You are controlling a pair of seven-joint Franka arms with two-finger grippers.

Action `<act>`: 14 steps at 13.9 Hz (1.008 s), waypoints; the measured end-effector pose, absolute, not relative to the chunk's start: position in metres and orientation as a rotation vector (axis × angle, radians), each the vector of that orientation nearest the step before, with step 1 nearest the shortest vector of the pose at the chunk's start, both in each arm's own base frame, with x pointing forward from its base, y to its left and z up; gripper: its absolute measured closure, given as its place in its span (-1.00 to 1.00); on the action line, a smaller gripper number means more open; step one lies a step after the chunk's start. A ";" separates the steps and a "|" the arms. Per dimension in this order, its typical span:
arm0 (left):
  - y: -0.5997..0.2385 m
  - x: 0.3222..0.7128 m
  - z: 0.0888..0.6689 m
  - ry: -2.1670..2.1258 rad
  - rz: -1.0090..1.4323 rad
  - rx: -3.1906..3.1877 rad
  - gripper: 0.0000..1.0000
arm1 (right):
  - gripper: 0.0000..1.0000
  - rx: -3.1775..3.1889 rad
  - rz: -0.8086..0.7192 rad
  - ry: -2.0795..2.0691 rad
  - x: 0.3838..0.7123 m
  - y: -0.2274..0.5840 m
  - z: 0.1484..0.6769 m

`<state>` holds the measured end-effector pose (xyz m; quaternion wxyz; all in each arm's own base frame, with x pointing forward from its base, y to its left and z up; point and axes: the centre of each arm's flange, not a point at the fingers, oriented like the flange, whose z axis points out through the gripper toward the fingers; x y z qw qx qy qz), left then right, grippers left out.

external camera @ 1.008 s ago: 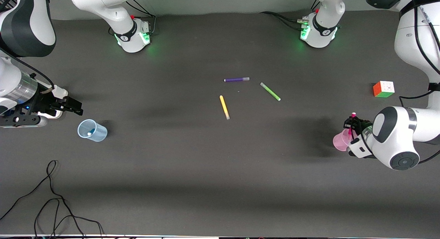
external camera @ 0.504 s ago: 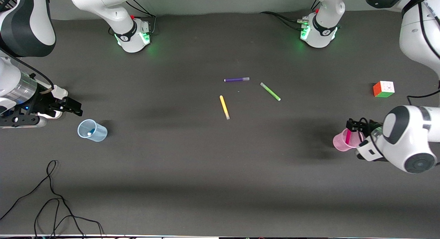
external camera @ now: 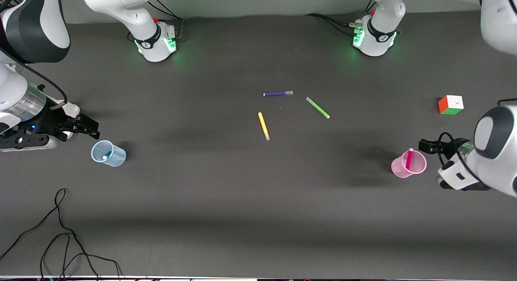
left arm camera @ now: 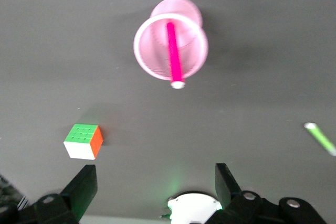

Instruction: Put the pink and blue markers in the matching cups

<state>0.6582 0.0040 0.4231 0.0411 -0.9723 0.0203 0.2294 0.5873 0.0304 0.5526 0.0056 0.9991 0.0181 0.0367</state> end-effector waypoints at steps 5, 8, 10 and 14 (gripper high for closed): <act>0.003 0.621 0.510 0.019 0.407 -3.088 -1.00 | -1.00 3.126 0.098 0.056 0.589 0.031 0.547; -0.009 0.595 0.526 0.005 0.265 -3.121 -1.00 | -1.00 3.165 0.091 0.042 0.590 0.034 0.544; -0.011 0.582 0.535 -0.017 0.230 -3.121 -1.00 | -1.00 3.187 0.095 0.033 0.590 0.036 0.546; -0.029 0.570 0.557 0.009 0.173 -3.131 -1.00 | -1.00 3.194 0.060 0.038 0.584 0.036 0.556</act>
